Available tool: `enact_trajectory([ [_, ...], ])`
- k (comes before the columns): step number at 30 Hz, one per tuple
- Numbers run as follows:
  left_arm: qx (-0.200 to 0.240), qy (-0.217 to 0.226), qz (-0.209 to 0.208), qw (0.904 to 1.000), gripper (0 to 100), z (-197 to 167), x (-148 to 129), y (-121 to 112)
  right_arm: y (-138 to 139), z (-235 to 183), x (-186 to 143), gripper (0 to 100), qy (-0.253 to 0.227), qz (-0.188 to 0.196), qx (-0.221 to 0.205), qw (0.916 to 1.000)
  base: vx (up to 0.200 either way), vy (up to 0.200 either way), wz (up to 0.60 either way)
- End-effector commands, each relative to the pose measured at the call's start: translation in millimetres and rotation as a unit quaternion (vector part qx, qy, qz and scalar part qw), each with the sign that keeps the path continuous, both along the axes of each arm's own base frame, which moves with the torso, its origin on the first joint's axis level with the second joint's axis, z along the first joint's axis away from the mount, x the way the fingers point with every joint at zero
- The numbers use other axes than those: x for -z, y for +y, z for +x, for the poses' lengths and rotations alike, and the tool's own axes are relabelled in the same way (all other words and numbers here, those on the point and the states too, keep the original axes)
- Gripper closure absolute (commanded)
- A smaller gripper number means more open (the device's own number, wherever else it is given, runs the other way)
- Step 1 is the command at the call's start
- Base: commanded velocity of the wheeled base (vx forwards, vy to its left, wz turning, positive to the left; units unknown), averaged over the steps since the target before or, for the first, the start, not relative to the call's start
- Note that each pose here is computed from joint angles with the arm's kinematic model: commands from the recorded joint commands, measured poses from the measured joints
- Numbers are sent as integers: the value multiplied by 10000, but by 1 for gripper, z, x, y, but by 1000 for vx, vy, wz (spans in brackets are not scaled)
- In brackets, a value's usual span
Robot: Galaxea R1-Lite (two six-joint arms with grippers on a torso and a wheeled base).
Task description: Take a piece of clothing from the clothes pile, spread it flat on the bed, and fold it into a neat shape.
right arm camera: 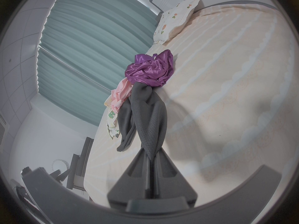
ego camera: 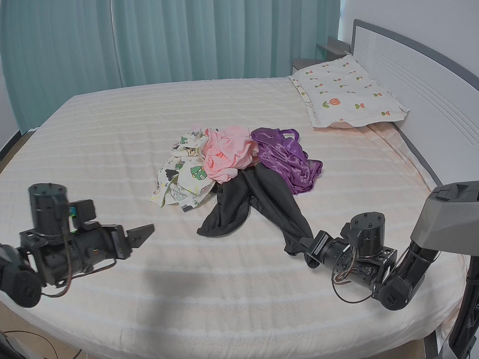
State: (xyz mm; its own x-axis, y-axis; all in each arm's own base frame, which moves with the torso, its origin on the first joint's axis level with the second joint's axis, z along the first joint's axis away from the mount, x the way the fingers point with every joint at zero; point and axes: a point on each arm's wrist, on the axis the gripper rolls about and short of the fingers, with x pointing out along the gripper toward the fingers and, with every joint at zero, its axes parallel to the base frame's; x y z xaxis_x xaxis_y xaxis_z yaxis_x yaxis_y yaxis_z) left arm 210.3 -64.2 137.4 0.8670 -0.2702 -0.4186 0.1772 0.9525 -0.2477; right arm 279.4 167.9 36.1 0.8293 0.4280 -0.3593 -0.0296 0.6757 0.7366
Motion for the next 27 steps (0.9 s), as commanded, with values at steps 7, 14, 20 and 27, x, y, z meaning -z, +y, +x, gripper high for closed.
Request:
enact_trajectory([
  [7,-73,881,-353,9955,0,129,137,-109,2,0,12,100,152,-71,-43,9998,0,0,0],
  [14,-320,632,-684,9951,0,156,145,-131,2,-1,12,100,164,-82,-36,9998,0,0,0],
  [20,-407,325,-753,9958,0,170,139,-144,2,-1,12,100,164,-82,-36,9998,0,0,0],
  [27,-500,253,-697,9960,0,175,137,-147,3,0,14,100,177,-90,-36,9998,0,0,0],
])
